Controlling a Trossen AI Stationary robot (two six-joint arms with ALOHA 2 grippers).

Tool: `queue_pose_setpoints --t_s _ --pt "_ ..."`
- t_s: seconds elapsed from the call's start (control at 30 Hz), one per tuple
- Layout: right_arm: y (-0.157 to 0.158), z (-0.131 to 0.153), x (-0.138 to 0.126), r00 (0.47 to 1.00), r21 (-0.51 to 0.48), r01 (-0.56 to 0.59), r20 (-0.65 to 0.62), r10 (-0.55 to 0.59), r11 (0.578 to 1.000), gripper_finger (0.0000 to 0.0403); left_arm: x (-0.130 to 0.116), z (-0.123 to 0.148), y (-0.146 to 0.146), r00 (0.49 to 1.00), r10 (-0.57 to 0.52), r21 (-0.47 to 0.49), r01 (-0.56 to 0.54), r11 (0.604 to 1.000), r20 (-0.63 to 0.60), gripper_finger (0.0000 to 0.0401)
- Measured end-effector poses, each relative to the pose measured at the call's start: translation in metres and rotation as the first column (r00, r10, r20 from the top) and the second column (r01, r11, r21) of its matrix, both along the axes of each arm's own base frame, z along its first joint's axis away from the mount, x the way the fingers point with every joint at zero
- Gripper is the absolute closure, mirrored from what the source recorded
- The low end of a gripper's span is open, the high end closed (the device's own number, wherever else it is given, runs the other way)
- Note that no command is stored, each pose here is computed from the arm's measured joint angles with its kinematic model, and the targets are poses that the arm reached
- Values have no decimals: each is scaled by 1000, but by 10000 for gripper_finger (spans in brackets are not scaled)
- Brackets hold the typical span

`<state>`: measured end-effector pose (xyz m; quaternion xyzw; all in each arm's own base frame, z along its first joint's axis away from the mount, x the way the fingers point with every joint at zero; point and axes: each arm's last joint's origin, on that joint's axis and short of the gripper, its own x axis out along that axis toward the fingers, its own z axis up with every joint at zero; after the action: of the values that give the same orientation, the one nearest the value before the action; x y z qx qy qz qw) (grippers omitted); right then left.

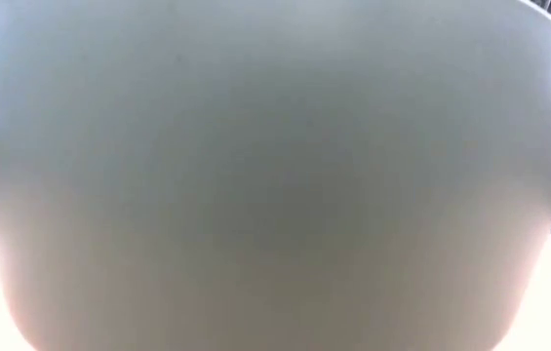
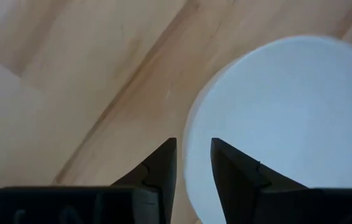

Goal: Nest bowls inside each other
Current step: Stack the bottom white bowl on top of the top white bowl

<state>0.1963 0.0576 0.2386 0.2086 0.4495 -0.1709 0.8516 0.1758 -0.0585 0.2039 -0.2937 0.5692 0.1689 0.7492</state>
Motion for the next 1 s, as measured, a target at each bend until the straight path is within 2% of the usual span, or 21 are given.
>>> queue_pose_setpoints --t_s 0.2,0.5,0.8,1.0 --pt "0 0 0 1000 0 0 0 0 1000 381 -8 -19 1 998 13 -31 -15 999 -57 293" --pt "0 0 0 1000 1 1 0 -1 1000 381 -4 -19 0 1000 23 -54 -24 998 -21 293" --pt "0 0 0 1000 0 1 2 -1 1000 381 5 -41 -3 988 -2 -57 -7 998 -157 293" --pt "0 0 0 1000 -3 -6 2 6 1000 381 8 -44 2 986 -13 -57 3 998 -166 296"
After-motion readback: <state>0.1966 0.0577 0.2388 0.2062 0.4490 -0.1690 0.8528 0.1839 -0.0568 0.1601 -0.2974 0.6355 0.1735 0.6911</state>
